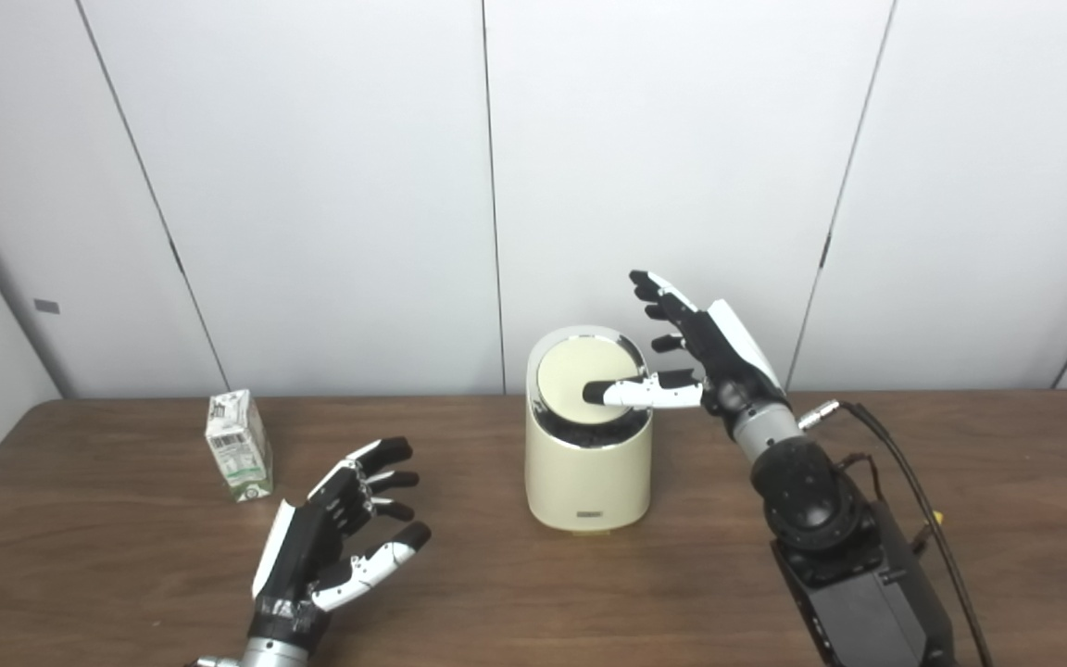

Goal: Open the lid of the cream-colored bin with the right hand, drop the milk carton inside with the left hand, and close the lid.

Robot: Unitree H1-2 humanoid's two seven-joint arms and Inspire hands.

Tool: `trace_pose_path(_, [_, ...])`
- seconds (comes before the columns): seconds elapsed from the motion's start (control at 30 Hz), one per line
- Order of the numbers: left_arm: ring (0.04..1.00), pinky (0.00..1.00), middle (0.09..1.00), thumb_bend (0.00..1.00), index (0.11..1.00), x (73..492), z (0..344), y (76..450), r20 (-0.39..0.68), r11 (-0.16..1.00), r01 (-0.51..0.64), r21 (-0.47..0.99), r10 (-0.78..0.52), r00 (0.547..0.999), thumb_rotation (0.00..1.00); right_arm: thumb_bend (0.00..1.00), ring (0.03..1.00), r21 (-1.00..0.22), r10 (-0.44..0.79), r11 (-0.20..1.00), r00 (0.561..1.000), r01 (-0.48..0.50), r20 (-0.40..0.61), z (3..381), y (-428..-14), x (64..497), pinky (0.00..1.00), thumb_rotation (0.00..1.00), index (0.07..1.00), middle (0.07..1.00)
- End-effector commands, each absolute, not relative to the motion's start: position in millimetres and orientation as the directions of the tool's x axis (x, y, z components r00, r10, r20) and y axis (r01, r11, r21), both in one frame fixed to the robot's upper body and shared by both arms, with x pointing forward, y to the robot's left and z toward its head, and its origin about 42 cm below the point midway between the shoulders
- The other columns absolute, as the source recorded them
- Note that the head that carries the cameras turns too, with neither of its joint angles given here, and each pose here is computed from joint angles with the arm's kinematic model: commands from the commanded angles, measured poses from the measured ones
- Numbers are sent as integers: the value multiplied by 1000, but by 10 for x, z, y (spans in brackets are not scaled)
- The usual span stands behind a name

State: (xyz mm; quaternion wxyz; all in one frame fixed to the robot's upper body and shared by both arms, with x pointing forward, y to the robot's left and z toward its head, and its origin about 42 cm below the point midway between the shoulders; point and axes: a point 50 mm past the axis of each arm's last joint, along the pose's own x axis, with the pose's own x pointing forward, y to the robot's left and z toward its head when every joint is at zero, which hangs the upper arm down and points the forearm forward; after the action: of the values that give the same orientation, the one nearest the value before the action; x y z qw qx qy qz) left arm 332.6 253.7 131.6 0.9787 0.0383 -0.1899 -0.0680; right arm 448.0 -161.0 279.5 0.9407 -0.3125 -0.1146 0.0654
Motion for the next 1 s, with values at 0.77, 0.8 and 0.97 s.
trace_pose_path(0.77, [742,589,824,705,838,3356,1421,2447,414,988,127,93,-154,897,252,836,913,-674,202,739,950,12,240,3097,-1549,4613,802,347,935,931])
trace_pose_path(0.8, [741,588,824,709,838,3355,1420,2446,414,988,128,92,-155,897,256,831,912,-675,201,737,950,13,237,3095,-1553,4615,799,343,935,931])
trace_pose_path(0.97, [733,581,820,710,831,3353,1418,2434,412,988,133,82,-155,898,247,816,911,-689,195,724,955,14,224,3074,-1573,4636,796,335,932,931])
